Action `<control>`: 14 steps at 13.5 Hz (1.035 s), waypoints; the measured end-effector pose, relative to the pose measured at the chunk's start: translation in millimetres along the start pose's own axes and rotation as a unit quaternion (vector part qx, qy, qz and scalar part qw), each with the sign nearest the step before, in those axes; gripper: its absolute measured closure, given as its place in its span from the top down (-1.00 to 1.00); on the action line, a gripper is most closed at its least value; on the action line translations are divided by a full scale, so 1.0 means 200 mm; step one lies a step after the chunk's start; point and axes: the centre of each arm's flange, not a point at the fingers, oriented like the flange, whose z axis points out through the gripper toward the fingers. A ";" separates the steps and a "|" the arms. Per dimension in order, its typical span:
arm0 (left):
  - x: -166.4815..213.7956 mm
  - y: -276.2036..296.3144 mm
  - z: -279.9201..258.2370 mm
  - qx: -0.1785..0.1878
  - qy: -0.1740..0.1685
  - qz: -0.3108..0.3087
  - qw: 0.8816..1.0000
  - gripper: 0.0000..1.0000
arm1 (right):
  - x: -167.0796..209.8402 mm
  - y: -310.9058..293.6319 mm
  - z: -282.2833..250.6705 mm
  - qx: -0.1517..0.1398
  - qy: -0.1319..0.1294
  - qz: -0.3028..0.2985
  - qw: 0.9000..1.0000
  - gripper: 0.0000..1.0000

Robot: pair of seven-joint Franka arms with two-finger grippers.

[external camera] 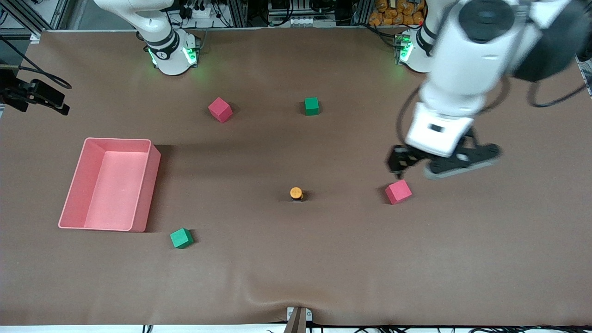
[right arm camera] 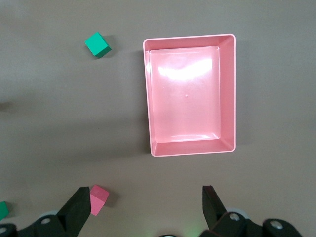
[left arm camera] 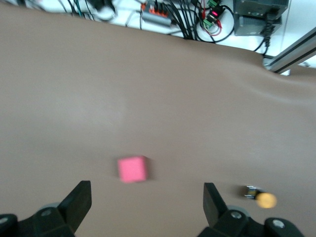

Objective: Place and upright button with both arms

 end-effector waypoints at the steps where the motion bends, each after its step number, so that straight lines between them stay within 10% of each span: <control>1: 0.05 -0.12 0.00 0.005 -0.002 0.023 1.000 1.00 | 0.00 0.00 0.00 0.000 0.000 0.000 1.000 1.00; 14: -0.08 -0.91 -0.25 0.001 -0.082 0.060 0.995 1.00 | 0.00 0.04 0.00 0.000 0.000 0.008 1.000 1.00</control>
